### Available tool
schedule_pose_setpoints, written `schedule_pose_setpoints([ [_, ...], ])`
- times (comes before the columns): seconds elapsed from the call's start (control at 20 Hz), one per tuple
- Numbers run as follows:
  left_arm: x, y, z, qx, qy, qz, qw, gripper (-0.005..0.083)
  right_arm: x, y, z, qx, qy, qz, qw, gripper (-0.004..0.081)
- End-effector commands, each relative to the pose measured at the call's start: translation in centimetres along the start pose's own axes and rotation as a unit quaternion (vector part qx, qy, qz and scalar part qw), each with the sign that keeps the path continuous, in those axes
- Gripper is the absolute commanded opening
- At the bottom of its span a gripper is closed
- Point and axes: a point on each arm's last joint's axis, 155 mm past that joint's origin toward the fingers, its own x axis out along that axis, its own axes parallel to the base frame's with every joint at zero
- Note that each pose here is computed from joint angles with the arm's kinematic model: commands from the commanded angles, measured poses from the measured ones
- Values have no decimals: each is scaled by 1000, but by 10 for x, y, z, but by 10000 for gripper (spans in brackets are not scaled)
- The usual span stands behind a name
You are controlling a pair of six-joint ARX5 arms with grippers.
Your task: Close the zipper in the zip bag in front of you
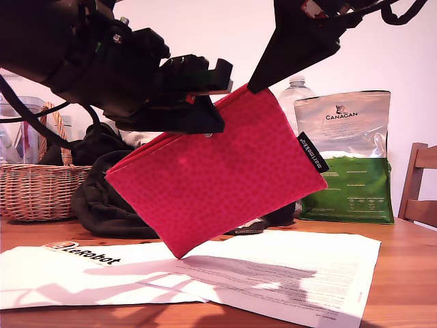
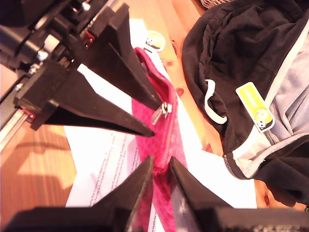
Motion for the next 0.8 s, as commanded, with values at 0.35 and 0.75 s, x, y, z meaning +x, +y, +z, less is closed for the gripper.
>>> schedule_pose_setpoints([
  [0.35,4,5,1,-29,-2,8,1000,35,-6,-4,13,-2,-21,-6,1000,-13],
  [0.75,5,-8,0,-32,1,-37,999,-24,-6,-4,13,-2,-21,-6,1000,-13],
])
